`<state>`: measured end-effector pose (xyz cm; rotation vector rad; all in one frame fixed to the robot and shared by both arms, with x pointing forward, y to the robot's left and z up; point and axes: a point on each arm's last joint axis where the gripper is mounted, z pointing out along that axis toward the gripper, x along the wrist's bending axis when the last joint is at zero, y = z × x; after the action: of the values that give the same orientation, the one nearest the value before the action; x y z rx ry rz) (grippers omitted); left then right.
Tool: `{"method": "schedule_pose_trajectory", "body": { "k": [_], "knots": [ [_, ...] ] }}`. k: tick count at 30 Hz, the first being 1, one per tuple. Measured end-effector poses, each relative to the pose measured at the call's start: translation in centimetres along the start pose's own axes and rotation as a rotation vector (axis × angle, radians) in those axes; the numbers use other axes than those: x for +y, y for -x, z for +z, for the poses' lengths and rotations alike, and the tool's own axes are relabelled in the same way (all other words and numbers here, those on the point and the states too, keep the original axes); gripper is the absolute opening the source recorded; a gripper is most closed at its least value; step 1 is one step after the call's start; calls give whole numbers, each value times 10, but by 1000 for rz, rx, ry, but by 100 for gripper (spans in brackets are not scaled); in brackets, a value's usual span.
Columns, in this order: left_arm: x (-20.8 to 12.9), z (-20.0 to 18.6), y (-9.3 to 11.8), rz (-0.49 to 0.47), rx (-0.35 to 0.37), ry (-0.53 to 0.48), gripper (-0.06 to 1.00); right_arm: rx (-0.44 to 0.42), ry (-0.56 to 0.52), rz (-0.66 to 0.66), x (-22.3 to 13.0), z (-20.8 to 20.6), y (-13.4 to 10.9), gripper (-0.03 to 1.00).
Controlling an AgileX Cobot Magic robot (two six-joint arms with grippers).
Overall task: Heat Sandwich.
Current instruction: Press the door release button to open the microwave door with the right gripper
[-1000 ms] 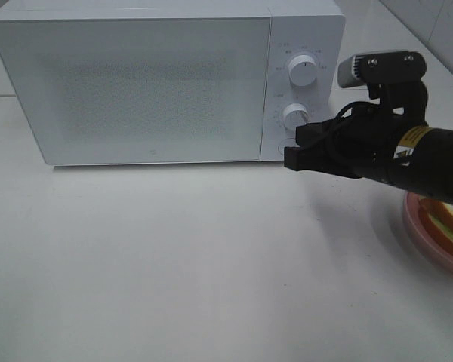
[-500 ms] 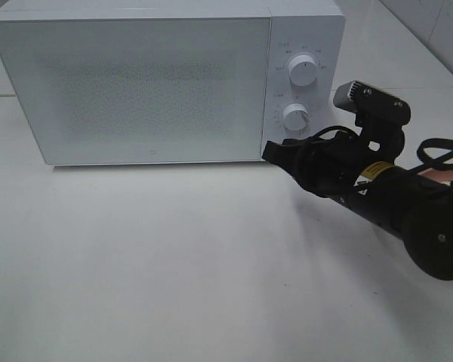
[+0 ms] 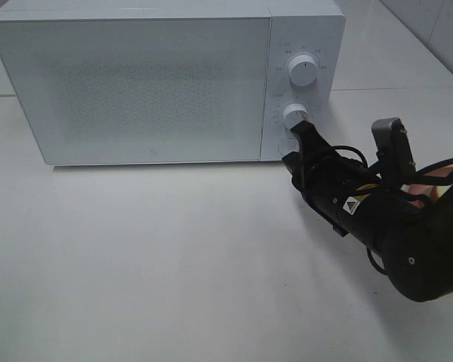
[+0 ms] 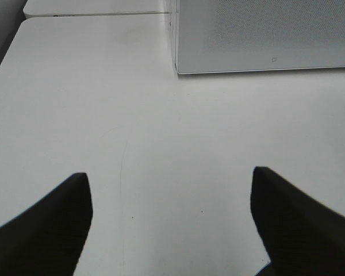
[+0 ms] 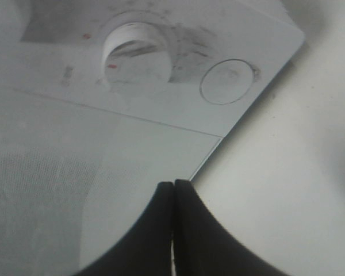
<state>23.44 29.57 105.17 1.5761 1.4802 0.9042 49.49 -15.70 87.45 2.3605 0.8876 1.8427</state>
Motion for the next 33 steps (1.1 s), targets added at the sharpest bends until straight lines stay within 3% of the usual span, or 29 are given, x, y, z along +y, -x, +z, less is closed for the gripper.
{"method": "schedule_pose_trajectory", "body": {
  "k": [1, 6, 14, 33],
  "knots": [
    [0, 0, 0, 0, 0, 0, 70, -16, 20, 95, 1, 1, 4, 1],
    [0, 0, 0, 0, 0, 0, 70, -23, 51, 228, 2, 4, 7, 1],
    [0, 0, 0, 0, 0, 0, 70, 3, 64, 283, 4, 10, 0, 1],
    [0, 0, 0, 0, 0, 0, 70, -131, 67, 390, 2, 37, -10, 1]
  ]
}}
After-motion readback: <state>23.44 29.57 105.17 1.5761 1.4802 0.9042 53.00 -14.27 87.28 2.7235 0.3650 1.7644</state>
